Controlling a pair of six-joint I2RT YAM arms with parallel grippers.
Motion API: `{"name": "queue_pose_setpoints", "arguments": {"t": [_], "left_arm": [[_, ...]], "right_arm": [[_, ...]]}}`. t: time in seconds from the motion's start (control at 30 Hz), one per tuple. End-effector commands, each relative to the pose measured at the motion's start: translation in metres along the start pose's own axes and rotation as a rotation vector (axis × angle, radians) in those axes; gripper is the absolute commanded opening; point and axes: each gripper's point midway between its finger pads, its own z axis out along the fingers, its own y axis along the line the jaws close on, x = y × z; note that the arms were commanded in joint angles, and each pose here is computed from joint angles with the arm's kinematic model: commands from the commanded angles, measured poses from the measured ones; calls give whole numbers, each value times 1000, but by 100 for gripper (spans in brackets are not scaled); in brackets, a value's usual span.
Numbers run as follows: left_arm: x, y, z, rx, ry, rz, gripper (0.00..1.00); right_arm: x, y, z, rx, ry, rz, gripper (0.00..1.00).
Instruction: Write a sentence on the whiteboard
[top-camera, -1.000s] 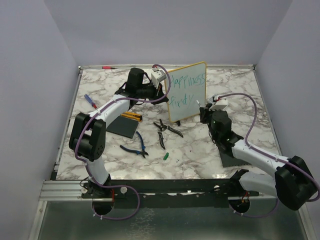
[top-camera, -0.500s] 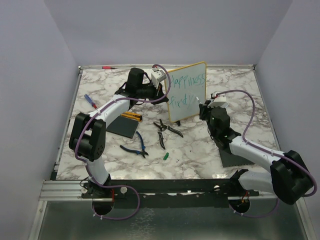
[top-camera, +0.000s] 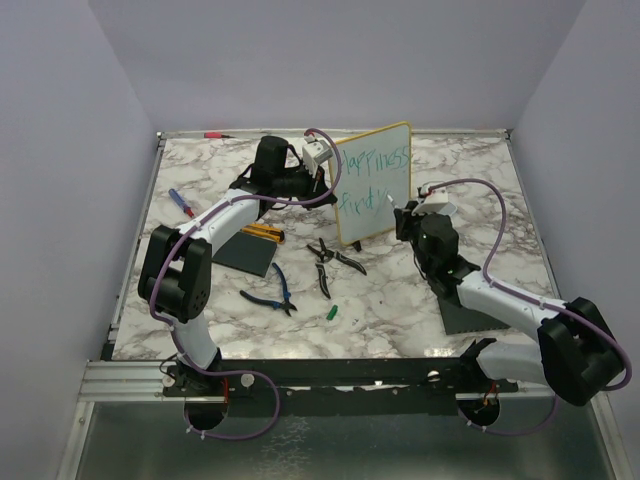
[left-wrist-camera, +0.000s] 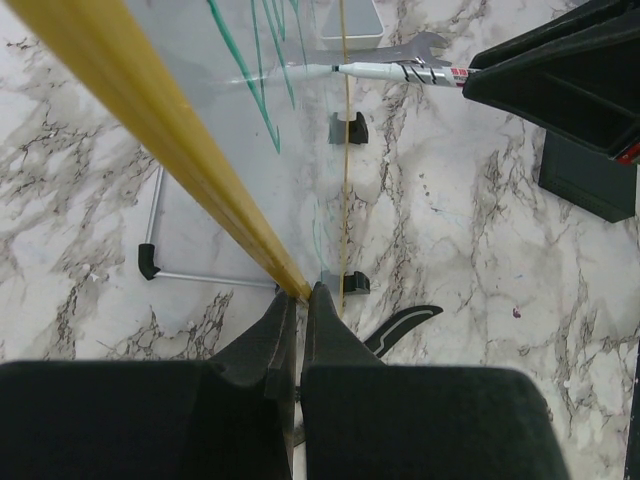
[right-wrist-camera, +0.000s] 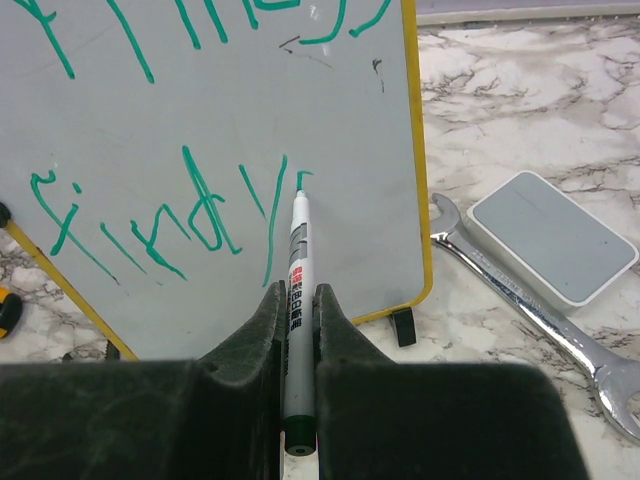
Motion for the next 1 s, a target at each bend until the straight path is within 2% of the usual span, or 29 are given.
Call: {"name": "queue_pose_setpoints", "arguments": {"t": [0.0, 0.2, 0.67, 0.97], "left_arm": [[6, -1, -1, -6, 18, 34, 0], [7, -1, -1, -5, 19, 33, 0], [6, -1, -1, -4, 17, 35, 0], [6, -1, -1, -4, 17, 37, 0]], "right_arm": [[22, -4, -2, 6, 51, 10, 1], [19, -14, -2, 59, 35, 7, 1], [-24, -9, 10, 73, -60, -21, 1], [-15, -5, 9, 43, -33, -27, 0]]}}
